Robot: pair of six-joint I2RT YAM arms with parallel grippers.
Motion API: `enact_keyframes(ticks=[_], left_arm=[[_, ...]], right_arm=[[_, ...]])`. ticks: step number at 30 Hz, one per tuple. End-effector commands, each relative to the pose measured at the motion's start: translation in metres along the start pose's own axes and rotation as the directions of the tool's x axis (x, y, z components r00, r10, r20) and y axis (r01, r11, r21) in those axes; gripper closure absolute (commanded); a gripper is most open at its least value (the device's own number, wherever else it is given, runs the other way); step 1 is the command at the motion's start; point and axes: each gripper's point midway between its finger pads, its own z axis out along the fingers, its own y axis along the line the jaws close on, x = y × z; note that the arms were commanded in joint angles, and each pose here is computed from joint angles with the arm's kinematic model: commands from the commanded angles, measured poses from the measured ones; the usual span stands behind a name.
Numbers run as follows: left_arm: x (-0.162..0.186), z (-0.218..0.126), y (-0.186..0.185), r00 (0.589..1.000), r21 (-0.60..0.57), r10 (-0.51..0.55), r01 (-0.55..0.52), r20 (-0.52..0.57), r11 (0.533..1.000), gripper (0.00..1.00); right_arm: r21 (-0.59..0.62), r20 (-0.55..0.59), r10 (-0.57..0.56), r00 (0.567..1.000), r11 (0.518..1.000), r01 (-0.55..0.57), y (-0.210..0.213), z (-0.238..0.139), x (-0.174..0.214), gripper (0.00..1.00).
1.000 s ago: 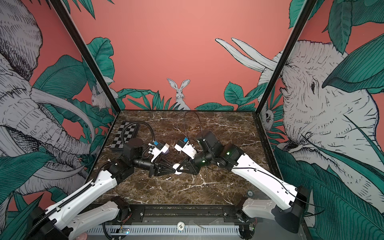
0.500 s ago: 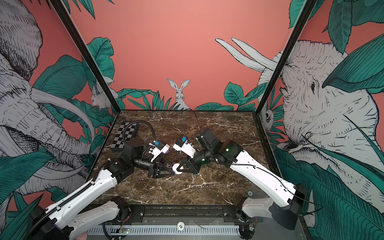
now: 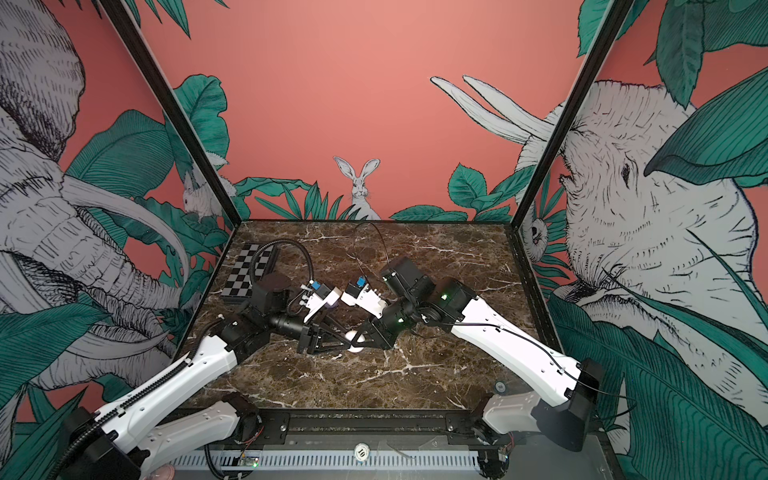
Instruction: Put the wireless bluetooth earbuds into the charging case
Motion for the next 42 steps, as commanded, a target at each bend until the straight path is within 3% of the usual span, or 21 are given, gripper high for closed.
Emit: enact_keyframes(ticks=[1,19,29,42], left_arm=[[-0.003,0.0,-0.01,1.0,0.034,0.027,-0.027,-0.007,0.999,0.66],[0.008,0.005,-0.019,0.999,0.075,0.026,-0.023,-0.041,0.997,0.68],[0.005,0.004,-0.019,0.998,0.063,0.045,-0.043,-0.036,0.997,0.68],[0.004,0.004,-0.018,0.998,0.057,0.044,-0.042,-0.042,0.997,0.69]], right_arm=[[0.003,0.021,-0.036,0.999,0.999,0.036,0.005,-0.005,-0.007,1.0],[0.025,0.113,-0.045,0.993,0.999,0.042,0.006,-0.011,-0.023,1.0],[-0.034,0.072,-0.025,0.997,0.999,0.027,0.008,0.0,-0.014,1.0],[-0.016,0.026,-0.031,0.999,0.999,0.031,0.005,0.002,-0.004,1.0]])
